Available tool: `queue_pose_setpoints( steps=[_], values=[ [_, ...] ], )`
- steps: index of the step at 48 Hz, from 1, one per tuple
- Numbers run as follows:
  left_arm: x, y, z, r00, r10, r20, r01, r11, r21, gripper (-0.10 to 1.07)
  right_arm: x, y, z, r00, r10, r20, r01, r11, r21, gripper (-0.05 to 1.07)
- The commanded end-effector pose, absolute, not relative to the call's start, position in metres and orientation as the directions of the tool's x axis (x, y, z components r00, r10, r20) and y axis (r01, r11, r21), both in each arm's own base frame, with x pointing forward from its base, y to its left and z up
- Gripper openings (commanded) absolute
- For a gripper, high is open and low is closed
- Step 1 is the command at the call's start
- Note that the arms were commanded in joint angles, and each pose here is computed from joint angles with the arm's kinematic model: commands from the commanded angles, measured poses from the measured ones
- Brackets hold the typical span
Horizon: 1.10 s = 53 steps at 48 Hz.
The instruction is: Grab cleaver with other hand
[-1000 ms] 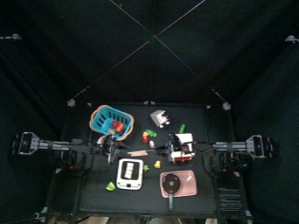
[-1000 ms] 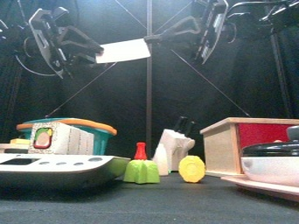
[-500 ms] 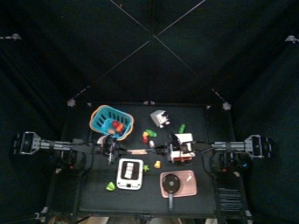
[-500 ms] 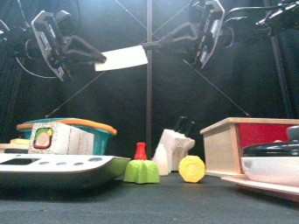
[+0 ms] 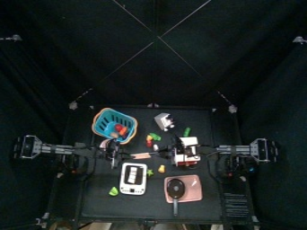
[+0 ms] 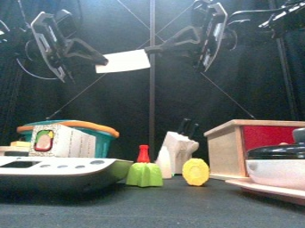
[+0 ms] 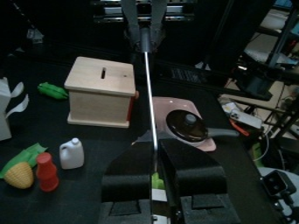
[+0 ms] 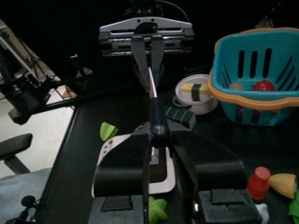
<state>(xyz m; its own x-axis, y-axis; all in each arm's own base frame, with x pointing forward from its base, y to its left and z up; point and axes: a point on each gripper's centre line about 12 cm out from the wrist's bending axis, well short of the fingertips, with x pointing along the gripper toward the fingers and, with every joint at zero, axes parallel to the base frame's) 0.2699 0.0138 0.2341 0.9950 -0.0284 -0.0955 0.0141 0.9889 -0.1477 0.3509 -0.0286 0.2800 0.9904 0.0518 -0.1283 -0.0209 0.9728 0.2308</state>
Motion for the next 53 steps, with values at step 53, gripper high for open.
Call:
queue_pose_setpoints(
  steps=[53],
  values=[
    [0.250,0.002,0.196,0.955,-0.117,-0.271,0.147,0.985,0.092,0.26,0.403,0.014,0.237,0.898,0.049,-0.437,0.050,0.976,0.213,0.33]
  ],
)
